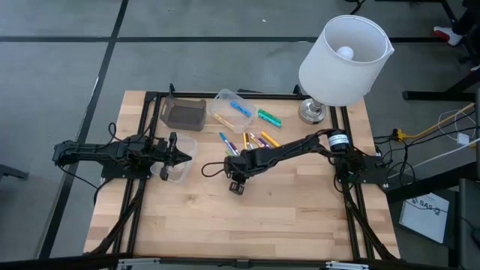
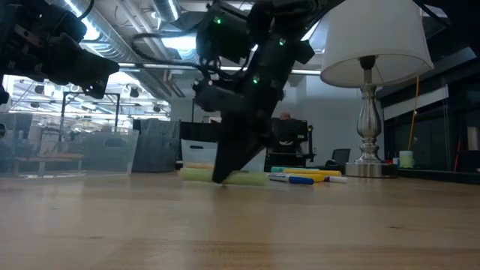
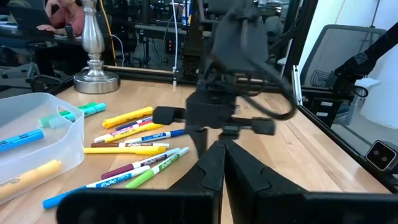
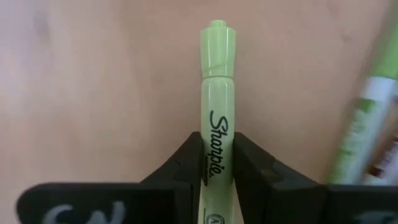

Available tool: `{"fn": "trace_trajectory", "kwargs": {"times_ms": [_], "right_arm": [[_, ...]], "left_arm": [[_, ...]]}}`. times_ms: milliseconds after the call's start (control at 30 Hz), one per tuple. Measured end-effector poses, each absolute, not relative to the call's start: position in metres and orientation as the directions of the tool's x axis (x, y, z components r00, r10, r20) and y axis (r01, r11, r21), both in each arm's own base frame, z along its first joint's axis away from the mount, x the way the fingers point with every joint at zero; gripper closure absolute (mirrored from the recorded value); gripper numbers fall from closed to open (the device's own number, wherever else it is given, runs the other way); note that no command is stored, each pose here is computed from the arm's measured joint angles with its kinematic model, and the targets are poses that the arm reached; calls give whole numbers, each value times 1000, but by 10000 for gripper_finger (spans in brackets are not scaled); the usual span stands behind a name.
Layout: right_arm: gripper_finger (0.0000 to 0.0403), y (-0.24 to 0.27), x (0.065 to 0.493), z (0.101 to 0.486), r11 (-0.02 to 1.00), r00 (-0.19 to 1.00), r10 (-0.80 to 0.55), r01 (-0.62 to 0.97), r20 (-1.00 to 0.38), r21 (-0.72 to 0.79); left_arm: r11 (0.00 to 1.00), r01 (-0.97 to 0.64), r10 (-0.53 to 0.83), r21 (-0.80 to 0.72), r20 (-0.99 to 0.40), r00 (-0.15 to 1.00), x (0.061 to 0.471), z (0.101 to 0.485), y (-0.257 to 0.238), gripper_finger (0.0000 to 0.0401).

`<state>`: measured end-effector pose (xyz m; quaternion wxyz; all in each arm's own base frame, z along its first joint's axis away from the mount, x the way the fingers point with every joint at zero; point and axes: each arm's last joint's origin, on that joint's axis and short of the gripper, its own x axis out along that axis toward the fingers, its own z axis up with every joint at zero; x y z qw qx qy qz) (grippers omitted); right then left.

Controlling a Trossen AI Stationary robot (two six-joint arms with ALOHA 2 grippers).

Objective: Pick & Place Markers
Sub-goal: Put the light green highlighter into the top transparent bin

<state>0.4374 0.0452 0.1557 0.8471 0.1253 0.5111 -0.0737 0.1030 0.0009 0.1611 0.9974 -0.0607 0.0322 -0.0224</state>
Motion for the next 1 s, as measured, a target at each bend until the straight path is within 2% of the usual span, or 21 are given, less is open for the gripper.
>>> {"fn": "trace_trajectory", "kwargs": {"times_ms": [400,1000], "right_arm": [[335,46,448,181,955,518,13,247,-855,164],[335,44,445,239,923,699,19,263,-715,282]], "left_arm": [[992,41,-49,-122,-61,997,103,161,1,395],[992,41,-49,-122,-61,997,103,161,1,395]]}}
